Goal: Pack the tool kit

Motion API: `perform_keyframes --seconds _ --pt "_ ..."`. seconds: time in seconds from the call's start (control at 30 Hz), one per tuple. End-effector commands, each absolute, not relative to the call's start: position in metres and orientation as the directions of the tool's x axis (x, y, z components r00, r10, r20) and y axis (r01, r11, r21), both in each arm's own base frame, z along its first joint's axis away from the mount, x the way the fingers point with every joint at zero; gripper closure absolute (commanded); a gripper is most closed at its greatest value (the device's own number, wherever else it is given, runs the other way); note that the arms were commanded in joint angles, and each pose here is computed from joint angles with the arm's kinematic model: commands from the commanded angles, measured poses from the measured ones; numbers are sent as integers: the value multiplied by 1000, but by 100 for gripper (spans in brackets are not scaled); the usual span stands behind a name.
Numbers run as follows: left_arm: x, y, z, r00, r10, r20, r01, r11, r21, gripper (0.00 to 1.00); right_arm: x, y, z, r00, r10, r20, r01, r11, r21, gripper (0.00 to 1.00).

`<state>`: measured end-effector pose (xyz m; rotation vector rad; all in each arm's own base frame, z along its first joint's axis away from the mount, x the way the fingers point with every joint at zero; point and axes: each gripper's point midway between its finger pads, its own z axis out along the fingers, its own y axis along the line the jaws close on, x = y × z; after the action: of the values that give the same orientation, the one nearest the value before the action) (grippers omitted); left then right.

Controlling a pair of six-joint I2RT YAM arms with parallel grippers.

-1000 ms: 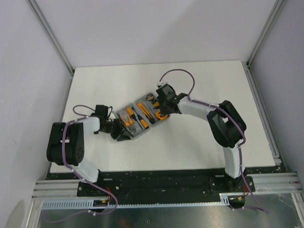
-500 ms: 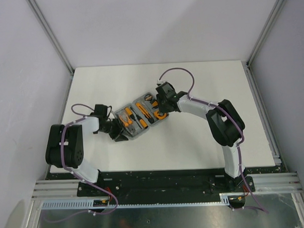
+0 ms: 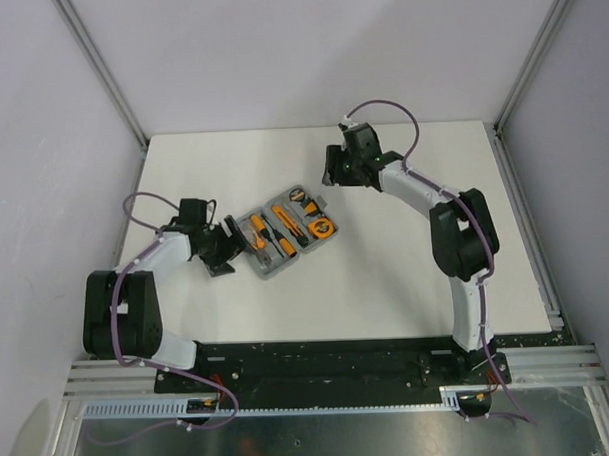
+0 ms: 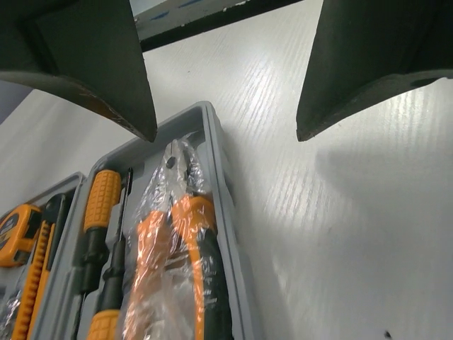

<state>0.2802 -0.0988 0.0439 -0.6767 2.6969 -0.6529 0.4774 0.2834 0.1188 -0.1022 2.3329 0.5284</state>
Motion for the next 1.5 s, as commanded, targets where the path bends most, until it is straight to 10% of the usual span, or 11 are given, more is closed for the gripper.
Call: perform_keyframes --seconds 0.0,0.3,0.93,1.47 --pt "303 -84 62 -815 -522 -252 -364 800 -477 15 477 313 109 -746 -32 -665 -397 823 406 41" --pt "314 -65 64 -775 -572 -269 -415 781 -467 25 467 327 83 -795 -77 -602 -440 757 483 46" --pt "304 -38 33 -737 -640 -219 -537 750 -385 48 471 319 75 -815 -55 -577 -402 770 495 98" --pt "297 -44 8 -742 -661 -110 -592 724 -354 68 473 323 163 -727 -5 -687 -452 755 474 100"
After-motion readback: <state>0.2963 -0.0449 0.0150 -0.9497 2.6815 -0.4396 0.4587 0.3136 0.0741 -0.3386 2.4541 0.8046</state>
